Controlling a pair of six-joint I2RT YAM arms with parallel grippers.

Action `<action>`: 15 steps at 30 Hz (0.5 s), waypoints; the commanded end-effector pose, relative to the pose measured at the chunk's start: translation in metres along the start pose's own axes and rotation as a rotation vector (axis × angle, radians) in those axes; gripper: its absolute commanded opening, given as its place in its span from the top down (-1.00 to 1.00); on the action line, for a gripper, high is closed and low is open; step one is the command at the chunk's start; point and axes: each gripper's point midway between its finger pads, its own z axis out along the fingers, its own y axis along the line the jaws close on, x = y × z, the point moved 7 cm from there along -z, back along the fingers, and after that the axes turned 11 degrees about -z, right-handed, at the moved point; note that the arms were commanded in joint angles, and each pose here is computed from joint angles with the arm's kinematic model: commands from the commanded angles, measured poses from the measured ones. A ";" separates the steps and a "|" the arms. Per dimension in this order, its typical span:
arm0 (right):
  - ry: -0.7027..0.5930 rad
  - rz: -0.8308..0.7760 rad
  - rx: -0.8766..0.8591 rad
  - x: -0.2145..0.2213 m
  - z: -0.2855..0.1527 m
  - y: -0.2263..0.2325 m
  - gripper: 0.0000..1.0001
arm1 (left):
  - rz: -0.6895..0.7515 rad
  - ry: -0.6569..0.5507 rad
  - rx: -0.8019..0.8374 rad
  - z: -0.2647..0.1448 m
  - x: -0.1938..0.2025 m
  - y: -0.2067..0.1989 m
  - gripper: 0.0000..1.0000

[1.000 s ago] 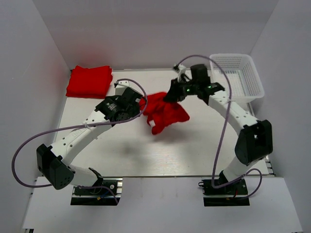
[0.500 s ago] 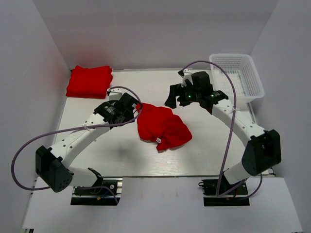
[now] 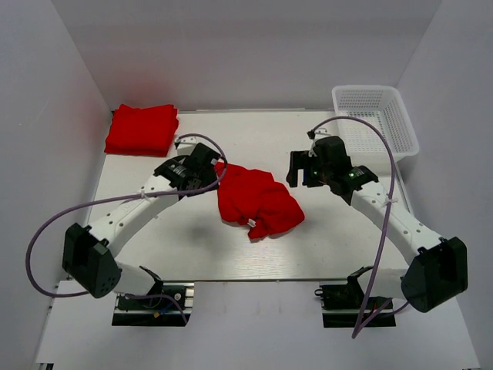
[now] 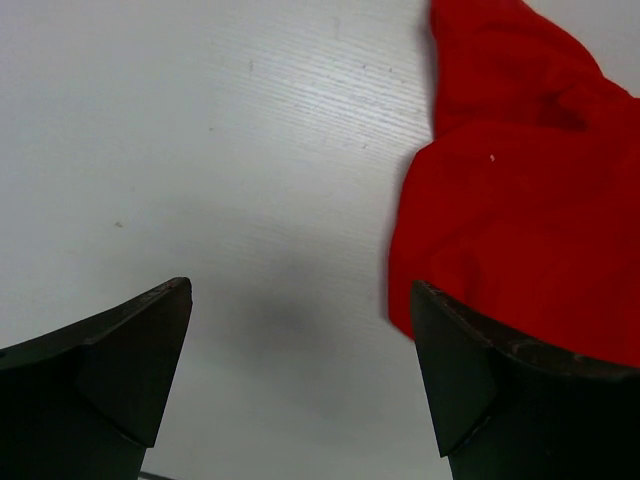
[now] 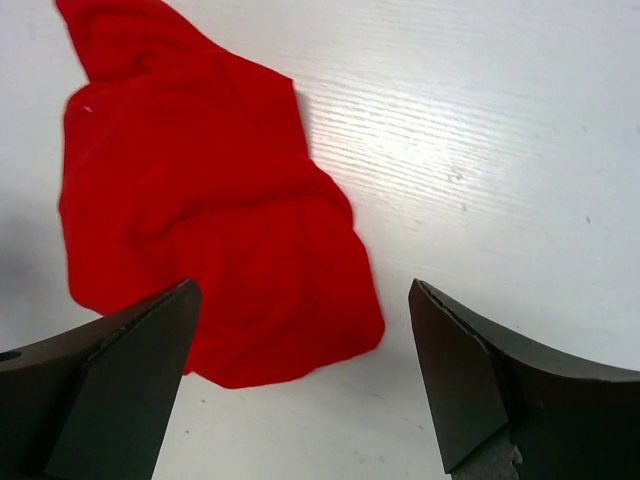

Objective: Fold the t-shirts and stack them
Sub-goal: Move the tshirt to the center of the board, then flatten out the tshirt

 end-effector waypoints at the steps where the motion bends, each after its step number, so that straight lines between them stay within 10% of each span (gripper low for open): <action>1: 0.018 0.043 0.101 0.013 -0.006 -0.010 -0.81 | 0.011 -0.009 0.062 0.013 -0.013 -0.026 -0.99; 15: 0.125 0.160 0.150 0.084 0.020 -0.016 -0.81 | 0.064 0.099 0.073 0.125 -0.034 -0.079 -0.99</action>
